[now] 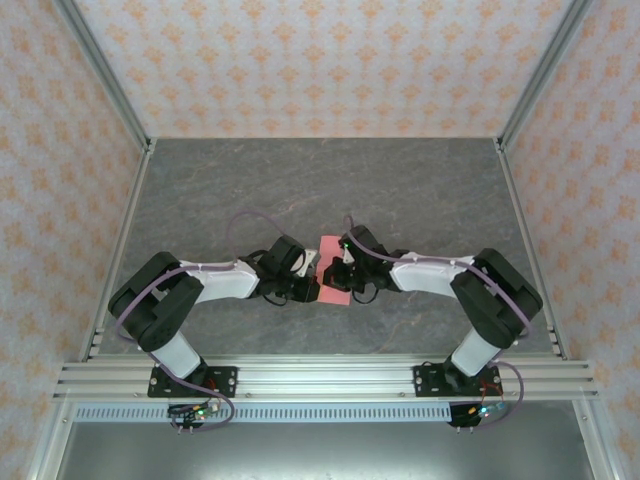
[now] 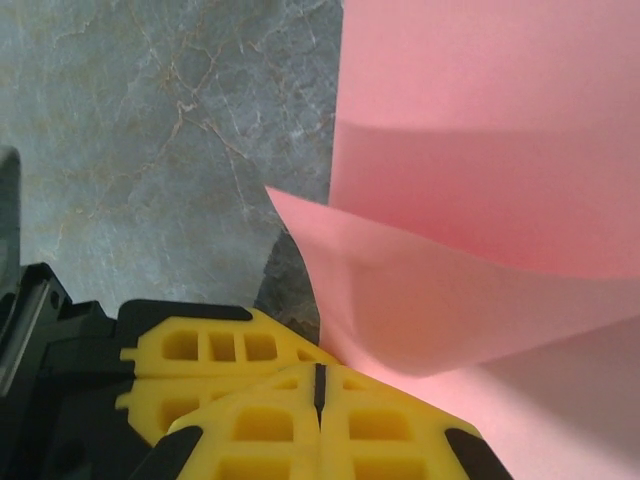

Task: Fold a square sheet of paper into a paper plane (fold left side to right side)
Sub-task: Fold the triangle a second time at the center of the table.

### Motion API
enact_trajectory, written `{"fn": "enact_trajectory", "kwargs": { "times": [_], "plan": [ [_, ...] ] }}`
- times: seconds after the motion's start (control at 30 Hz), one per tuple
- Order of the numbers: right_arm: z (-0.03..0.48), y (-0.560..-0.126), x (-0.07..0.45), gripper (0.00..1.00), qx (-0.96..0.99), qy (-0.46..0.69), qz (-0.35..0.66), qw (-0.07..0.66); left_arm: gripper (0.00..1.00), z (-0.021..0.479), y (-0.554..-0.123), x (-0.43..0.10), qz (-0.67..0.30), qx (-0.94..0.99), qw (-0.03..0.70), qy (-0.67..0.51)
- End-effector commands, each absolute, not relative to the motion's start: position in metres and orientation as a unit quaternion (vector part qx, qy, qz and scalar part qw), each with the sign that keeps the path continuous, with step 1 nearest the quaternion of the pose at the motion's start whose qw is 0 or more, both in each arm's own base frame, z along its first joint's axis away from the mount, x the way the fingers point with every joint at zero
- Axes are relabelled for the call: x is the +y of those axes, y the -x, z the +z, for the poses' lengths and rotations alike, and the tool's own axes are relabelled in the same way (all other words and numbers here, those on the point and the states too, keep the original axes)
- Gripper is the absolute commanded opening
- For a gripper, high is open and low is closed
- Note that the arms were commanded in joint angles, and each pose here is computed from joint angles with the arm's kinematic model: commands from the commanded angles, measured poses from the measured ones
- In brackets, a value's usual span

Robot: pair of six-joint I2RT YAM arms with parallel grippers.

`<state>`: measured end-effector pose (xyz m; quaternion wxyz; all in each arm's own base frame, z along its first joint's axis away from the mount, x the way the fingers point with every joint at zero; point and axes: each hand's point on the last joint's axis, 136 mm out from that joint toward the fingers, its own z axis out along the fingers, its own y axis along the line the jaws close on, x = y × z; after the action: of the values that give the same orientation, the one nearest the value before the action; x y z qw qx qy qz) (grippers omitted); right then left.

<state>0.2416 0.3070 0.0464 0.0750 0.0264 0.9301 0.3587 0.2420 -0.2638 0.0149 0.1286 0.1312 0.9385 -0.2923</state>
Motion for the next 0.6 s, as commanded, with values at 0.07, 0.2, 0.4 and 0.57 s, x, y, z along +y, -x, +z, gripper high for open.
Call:
{"fn": "enact_trajectory", "kwargs": {
  "times": [0.07, 0.2, 0.4, 0.57],
  "plan": [
    [0.040, -0.247, 0.314, 0.04, 0.931, -0.028, 0.357, 0.072, 0.06, -0.010, -0.229, -0.240, -0.240, 0.957, 0.104, -0.123],
    [0.031, -0.245, 0.314, 0.04, 0.934, -0.032, 0.350, 0.061, 0.06, -0.010, -0.229, -0.240, -0.239, 0.958, 0.103, -0.123],
    [0.013, -0.239, 0.302, 0.04, 0.947, -0.034, 0.314, 0.050, 0.06, -0.010, -0.229, -0.239, -0.238, 0.958, 0.103, -0.122],
    [-0.001, -0.236, 0.290, 0.04, 0.959, -0.031, 0.278, 0.046, 0.07, -0.012, -0.227, -0.237, -0.234, 0.959, 0.101, -0.122]
  ]
}}
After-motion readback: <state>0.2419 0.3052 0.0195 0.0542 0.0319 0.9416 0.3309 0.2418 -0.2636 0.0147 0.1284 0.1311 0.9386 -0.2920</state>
